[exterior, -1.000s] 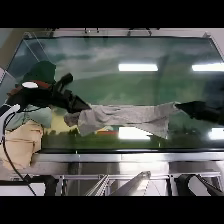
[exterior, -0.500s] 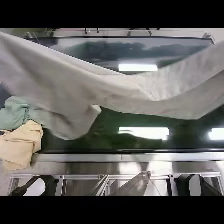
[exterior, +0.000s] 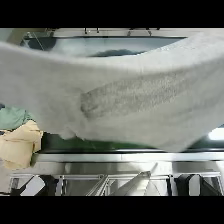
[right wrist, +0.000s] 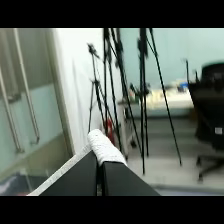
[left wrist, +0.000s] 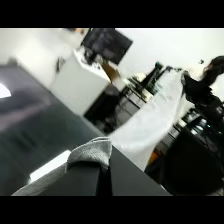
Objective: Fold the shirts.
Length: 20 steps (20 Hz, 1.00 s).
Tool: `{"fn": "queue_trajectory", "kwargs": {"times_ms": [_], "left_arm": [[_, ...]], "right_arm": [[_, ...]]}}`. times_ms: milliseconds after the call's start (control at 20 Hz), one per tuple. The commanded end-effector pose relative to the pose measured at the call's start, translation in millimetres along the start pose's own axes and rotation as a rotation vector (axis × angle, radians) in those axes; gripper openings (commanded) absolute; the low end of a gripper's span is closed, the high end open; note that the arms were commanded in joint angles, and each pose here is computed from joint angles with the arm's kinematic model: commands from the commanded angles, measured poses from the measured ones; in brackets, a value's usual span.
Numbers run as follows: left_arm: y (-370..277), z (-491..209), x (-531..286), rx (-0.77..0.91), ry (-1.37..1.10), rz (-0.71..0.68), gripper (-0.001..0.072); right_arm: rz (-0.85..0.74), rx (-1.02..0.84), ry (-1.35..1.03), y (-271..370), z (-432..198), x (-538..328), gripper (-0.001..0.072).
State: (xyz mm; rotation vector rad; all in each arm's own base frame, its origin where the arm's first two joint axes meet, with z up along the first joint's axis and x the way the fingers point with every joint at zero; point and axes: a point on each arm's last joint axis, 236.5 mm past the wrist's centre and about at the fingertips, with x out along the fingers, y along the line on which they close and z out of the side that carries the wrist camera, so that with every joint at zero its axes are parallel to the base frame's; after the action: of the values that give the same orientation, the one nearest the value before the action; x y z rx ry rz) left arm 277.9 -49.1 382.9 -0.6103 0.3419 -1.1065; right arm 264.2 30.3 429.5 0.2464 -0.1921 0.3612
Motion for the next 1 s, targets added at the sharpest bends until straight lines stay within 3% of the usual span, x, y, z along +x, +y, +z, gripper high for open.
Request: {"fn": "queue_trajectory", "kwargs": {"times_ms": [0, 200, 450, 500, 550, 600, 650, 750, 900, 950], "left_arm": [[89, -49, 30, -0.226, 0.228, 0.068, 0.0025], [229, -92, 66, -0.482, 0.272, 0.179, 0.0025], [360, -176, 112, -0.791, 0.322, 0.111, 0.0011], [370, -177, 123, -0.833, 0.294, 0.052, 0.003], [379, -167, 131, -0.872, 0.239, -0.009, 0.0254], [386, -149, 133, -0.9, 0.173, -0.065, 0.0482], [389, -130, 128, -0.907, 0.129, -0.105, 0.0652], [381, -105, 112, -0.857, 0.133, -0.132, 0.0637], [349, -97, 88, -0.786, 0.262, -0.119, 0.0622], [343, -111, 84, -0.775, 0.342, -0.054, 0.0525]], "right_arm": [[-0.023, 0.199, 0.206, -57, -93, 12, 0.0021], [-0.123, 0.464, 0.437, -132, -254, 33, 0.0021], [-0.17, 0.706, 0.595, -181, -414, 74, 0.0022], [-0.149, 0.764, 0.579, -186, -427, 87, 0.0096], [-0.116, 0.801, 0.57, -190, -431, 98, 0.0293], [-0.062, 0.813, 0.558, -193, -424, 107, 0.0328], [-0.009, 0.826, 0.538, -194, -408, 111, 0.0328], [0.056, 0.82, 0.528, -200, -372, 105, 0.0328], [0.01, 0.8, 0.719, -202, -362, 52, 0.0323], [-0.043, 0.793, 0.834, -200, -370, 26, 0.0323]]}}
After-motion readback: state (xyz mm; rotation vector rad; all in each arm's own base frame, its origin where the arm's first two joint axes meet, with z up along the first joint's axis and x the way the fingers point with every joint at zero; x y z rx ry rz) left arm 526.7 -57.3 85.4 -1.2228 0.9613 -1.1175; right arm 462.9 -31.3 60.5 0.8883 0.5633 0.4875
